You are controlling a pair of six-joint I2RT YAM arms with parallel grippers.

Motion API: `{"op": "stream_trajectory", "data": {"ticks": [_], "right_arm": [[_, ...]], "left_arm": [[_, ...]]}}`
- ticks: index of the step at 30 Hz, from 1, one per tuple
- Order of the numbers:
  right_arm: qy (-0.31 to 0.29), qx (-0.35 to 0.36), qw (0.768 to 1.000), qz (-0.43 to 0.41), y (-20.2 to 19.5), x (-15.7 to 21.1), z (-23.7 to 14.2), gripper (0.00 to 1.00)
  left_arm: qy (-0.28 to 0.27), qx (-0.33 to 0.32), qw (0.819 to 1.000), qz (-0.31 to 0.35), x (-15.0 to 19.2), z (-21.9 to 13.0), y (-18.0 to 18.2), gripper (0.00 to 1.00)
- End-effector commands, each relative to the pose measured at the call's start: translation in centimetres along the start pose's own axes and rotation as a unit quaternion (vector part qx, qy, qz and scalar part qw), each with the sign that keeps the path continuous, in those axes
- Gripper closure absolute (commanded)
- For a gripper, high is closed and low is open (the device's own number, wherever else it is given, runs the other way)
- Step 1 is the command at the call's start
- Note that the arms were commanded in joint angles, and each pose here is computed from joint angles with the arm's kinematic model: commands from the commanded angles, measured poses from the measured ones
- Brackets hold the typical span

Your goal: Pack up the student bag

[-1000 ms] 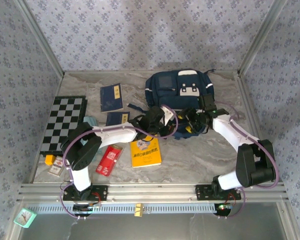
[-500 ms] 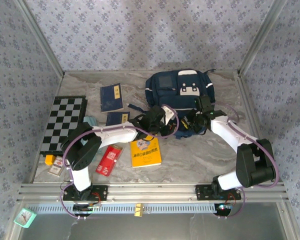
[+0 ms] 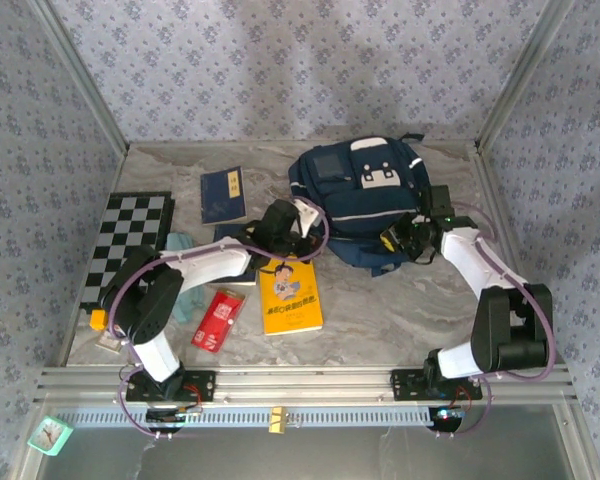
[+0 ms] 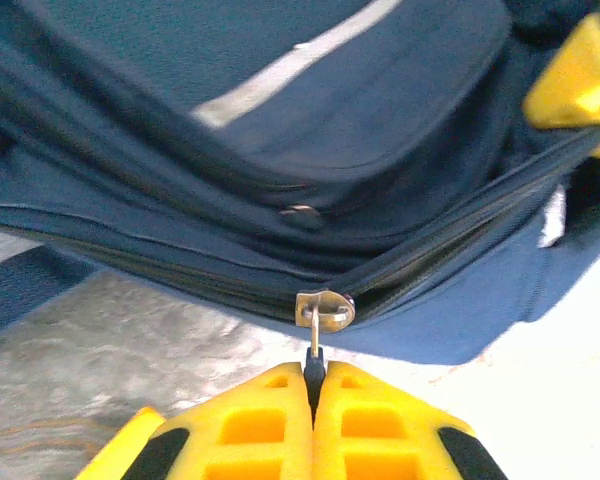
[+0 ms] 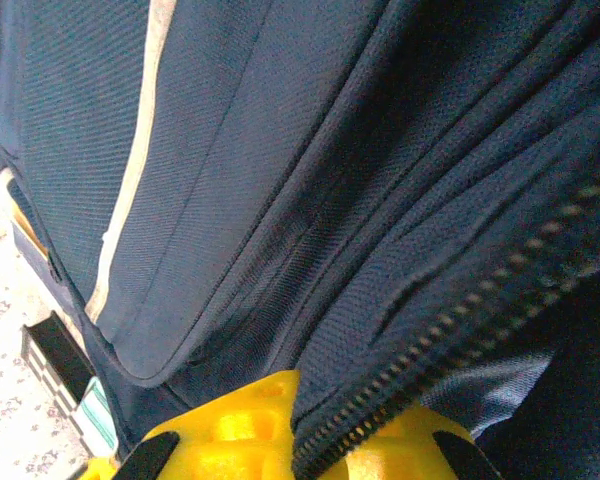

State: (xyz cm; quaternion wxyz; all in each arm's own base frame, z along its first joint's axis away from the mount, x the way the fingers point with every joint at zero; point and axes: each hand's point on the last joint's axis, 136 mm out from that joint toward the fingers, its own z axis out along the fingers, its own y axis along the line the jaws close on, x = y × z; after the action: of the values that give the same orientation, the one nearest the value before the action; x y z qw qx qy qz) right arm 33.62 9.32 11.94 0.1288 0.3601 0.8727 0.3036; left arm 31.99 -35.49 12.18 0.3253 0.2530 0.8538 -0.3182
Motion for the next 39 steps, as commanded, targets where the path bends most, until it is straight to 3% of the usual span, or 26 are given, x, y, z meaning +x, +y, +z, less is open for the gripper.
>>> {"op": "stream_trajectory", "data": {"ticks": [1,13,21,30,33,36,39], "right_arm": [[-0.049,-0.012,0.998,-0.034,1.2,-2.1,-3.0,1.0],[-0.041,-0.037,0.998,-0.043,1.8,-1.3,-3.7,1.0],[-0.047,-0.036,0.997,-0.05,2.8,-1.0,-2.9,1.0],[-0.066,-0.053,0.992,-0.09,7.1,-0.2,1.2,0.98],[-0.049,-0.043,0.994,-0.091,6.5,0.1,2.2,0.91],[-0.051,-0.038,0.991,-0.117,6.3,0.6,2.1,0.76],[-0.047,-0.009,0.989,-0.14,4.6,0.8,1.8,0.62]], "left_arm": [[-0.017,-0.018,1.0,-0.017,-1.2,-1.3,2.5,1.0],[-0.041,-0.121,0.988,-0.091,-5.3,0.7,13.1,1.0],[-0.056,-0.158,0.979,-0.112,-8.2,2.0,16.3,1.0],[-0.049,-0.143,0.983,-0.102,-9.1,2.2,16.0,1.0],[-0.028,-0.124,0.987,-0.094,-8.5,1.7,14.9,0.8],[-0.029,-0.088,0.99,-0.103,-8.3,0.5,13.0,0.63],[-0.021,-0.074,0.987,-0.138,-7.4,-1.3,11.6,0.57]]}}
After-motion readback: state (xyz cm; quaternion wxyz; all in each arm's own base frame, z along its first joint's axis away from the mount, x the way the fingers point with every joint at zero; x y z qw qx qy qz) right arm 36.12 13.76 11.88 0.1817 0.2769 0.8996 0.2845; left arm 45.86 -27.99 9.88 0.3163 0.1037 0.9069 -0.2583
